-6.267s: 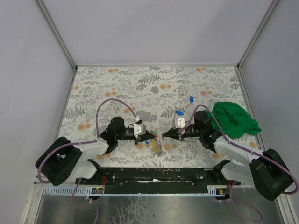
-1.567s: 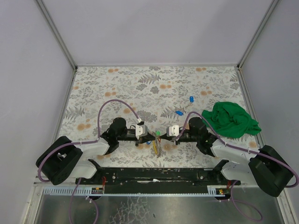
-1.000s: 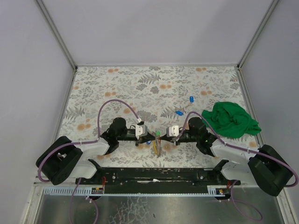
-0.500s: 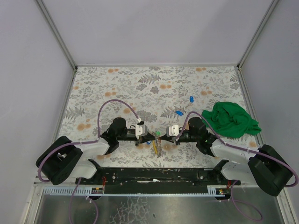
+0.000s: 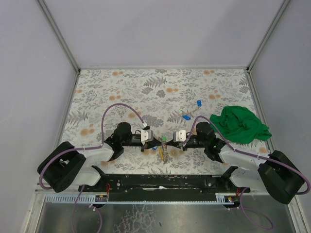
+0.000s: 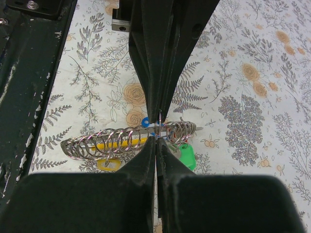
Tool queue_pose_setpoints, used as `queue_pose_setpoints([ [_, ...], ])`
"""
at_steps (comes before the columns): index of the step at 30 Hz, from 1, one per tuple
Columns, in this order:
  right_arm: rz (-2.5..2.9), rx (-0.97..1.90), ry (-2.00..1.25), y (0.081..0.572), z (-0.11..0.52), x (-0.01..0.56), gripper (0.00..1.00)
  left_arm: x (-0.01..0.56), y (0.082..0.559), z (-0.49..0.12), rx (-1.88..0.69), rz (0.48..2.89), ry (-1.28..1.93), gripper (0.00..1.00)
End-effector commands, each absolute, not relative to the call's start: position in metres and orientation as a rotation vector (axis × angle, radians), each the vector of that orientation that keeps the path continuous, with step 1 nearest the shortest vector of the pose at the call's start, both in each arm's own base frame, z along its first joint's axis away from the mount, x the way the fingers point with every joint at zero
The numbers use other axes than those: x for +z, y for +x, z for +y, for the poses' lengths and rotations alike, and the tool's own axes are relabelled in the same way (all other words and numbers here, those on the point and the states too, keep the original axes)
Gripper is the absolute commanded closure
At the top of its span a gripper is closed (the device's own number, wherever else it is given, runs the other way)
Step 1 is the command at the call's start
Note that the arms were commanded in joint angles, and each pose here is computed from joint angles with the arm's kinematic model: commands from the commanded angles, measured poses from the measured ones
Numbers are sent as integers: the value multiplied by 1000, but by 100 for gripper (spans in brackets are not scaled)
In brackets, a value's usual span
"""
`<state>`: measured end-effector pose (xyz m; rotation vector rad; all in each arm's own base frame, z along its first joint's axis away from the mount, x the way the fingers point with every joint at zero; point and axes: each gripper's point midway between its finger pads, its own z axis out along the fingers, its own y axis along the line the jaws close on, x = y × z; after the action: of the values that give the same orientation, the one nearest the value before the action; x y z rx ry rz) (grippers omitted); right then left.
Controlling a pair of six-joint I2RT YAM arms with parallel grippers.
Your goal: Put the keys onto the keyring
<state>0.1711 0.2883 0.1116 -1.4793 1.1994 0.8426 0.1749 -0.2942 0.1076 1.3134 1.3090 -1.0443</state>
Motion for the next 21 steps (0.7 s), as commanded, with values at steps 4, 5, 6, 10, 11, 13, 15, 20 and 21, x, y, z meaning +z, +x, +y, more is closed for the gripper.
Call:
queue_pose_setpoints([
  [4,1127,819,-1448,176,295,134,100,125,180,-300,-1019,1223,1294,100],
  [5,1127,819,-1448,175,295,134,100,126,180,-300,-1015,1224,1292,100],
  [6,1125,818,-1448,175,295,135,100,125,181,-299,-1014,1226,1291,100],
  [10,1124,827,-1451,174,296,135,100,125,181,-299,-1013,1225,1291,100],
  [11,1121,827,-1451,174,296,135,100,125,181,-299,-1014,1227,1290,100],
  [13,1121,827,-1450,174,296,135,100,125,180,-299,-1015,1227,1292,100],
  [15,1123,826,-1450,174,296,135,100,125,181,-299,-1014,1227,1291,100],
  [20,1125,815,-1443,176,295,136,100,126,179,-300,-1023,1221,1297,100],
  [21,1126,815,-1443,176,295,135,100,125,179,-300,-1024,1222,1297,100],
])
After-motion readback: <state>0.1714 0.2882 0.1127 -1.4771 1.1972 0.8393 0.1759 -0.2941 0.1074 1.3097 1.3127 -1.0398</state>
